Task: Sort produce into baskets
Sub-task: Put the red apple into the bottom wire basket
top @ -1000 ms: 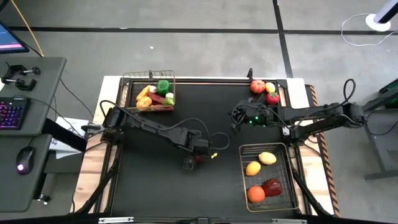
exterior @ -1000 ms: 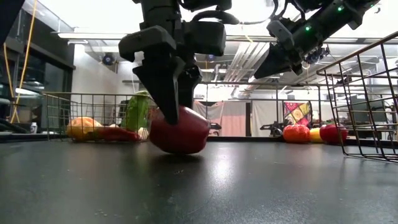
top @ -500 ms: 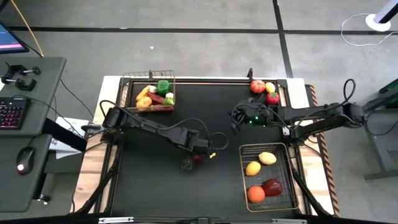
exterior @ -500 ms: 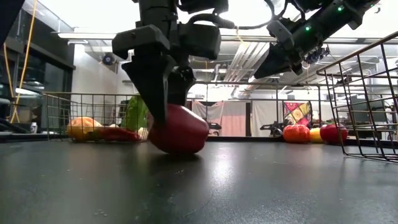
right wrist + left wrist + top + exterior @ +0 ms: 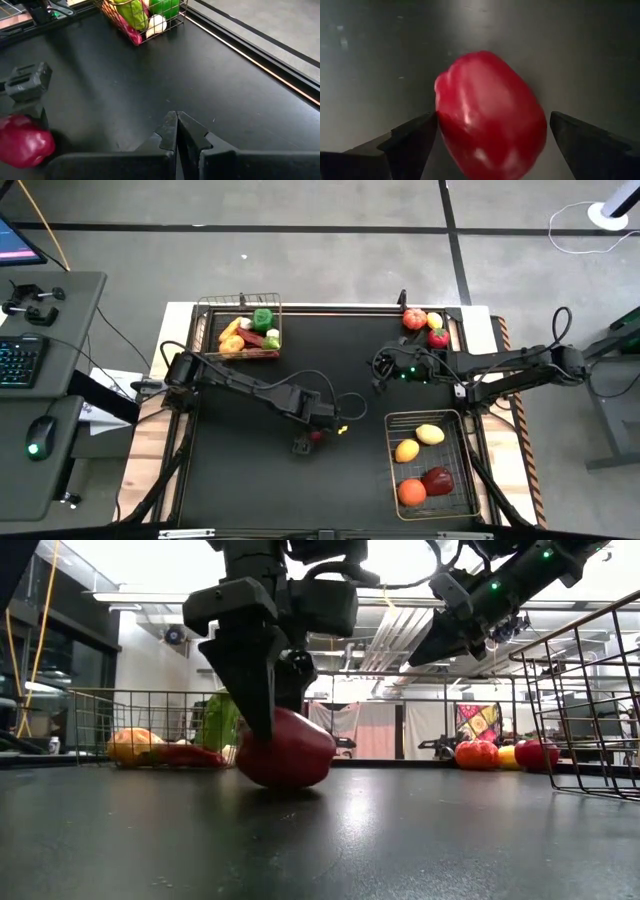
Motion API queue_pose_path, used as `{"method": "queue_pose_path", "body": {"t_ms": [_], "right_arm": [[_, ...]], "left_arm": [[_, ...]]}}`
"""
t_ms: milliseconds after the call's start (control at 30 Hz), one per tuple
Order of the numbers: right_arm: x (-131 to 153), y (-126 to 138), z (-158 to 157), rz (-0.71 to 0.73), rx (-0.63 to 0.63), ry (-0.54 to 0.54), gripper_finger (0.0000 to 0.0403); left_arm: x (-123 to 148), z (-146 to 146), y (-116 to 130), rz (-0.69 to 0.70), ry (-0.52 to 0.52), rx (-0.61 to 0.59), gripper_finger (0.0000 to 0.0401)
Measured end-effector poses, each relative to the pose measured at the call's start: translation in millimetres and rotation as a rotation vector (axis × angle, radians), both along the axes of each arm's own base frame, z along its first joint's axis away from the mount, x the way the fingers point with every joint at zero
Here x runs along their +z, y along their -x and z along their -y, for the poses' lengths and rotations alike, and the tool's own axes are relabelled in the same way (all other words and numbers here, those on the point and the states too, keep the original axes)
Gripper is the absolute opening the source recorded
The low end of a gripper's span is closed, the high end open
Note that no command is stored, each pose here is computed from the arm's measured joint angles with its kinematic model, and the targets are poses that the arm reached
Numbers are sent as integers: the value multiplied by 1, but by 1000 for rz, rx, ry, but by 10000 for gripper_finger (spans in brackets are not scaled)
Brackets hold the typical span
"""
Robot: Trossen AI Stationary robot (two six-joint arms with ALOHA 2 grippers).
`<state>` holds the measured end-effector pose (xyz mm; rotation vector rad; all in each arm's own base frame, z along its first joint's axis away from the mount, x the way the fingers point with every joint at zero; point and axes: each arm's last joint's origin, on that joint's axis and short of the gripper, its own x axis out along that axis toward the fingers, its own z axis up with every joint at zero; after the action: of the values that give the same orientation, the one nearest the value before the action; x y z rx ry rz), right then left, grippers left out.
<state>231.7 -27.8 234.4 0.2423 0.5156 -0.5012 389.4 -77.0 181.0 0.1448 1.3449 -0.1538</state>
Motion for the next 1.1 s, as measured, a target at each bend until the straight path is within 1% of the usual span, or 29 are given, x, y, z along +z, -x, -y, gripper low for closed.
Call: {"method": "queue_pose_path", "body": {"t_ms": [100, 233, 367, 700, 800, 900, 1033, 1067, 1100], "right_arm": [[0, 0, 0, 0, 0, 0, 0], [0, 0, 0, 0, 0, 0, 0], [0, 0, 0, 0, 0, 0, 0], [0, 0, 0, 0, 0, 0, 0], [0, 0, 0, 0, 0, 0, 0], [0, 0, 0, -1, 1, 2, 0], [1, 0, 0, 7, 2, 3, 0], [2, -1, 0, 24, 2, 5, 0], [4, -3, 0, 50, 4, 7, 0]], "left_arm": [[-6, 1, 1, 8, 39, -9, 378], [-20, -1, 8, -29, 30, -8, 378], [-32, -2, 12, -20, 19, 11, 378], [-29, 1, 7, 31, 24, 19, 378], [-30, 1, 8, 26, 20, 22, 375], [-30, 2, 8, 32, 3, 44, 352], [-30, 8, 9, 33, 9, 66, 283], [-29, 10, 9, 36, 11, 67, 274], [-29, 12, 9, 41, 13, 63, 274]]}}
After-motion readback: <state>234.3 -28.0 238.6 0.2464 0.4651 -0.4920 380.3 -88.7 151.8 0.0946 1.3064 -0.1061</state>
